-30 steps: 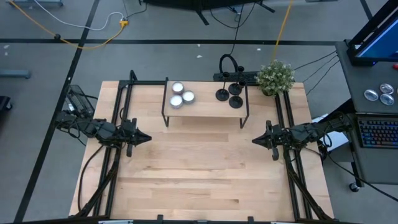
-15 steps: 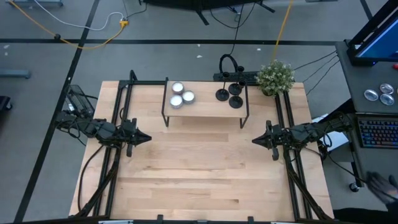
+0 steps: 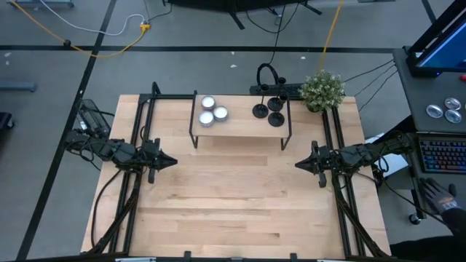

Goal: Pick & Place candle stick holders
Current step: Return to Home Position

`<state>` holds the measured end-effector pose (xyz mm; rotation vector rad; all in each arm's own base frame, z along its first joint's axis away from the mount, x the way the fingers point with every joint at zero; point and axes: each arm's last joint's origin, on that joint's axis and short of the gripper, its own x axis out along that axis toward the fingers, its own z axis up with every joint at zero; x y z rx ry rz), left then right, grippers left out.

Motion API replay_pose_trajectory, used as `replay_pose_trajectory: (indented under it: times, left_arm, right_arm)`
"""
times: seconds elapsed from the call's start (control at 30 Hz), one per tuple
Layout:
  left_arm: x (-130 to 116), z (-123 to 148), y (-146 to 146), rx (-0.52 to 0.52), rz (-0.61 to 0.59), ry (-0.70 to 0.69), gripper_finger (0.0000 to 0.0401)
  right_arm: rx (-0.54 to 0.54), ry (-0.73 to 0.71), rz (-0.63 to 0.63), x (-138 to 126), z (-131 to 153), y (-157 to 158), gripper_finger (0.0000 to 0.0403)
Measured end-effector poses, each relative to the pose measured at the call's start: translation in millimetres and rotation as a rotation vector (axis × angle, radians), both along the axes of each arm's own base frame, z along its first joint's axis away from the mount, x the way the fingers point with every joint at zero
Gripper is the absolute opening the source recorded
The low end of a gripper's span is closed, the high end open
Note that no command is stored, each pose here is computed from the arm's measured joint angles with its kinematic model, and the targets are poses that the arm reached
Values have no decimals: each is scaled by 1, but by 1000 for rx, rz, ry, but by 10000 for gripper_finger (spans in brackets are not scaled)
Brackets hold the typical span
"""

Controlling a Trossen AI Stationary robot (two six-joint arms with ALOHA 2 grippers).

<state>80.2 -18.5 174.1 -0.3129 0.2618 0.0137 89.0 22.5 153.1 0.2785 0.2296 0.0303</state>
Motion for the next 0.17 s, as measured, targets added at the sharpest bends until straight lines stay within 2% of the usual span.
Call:
replay_pose_trajectory:
  times: [0.17]
  left_arm:
    - [0,0,0,0,0,0,31]
  right_arm:
    - [0,0,0,0,0,0,0]
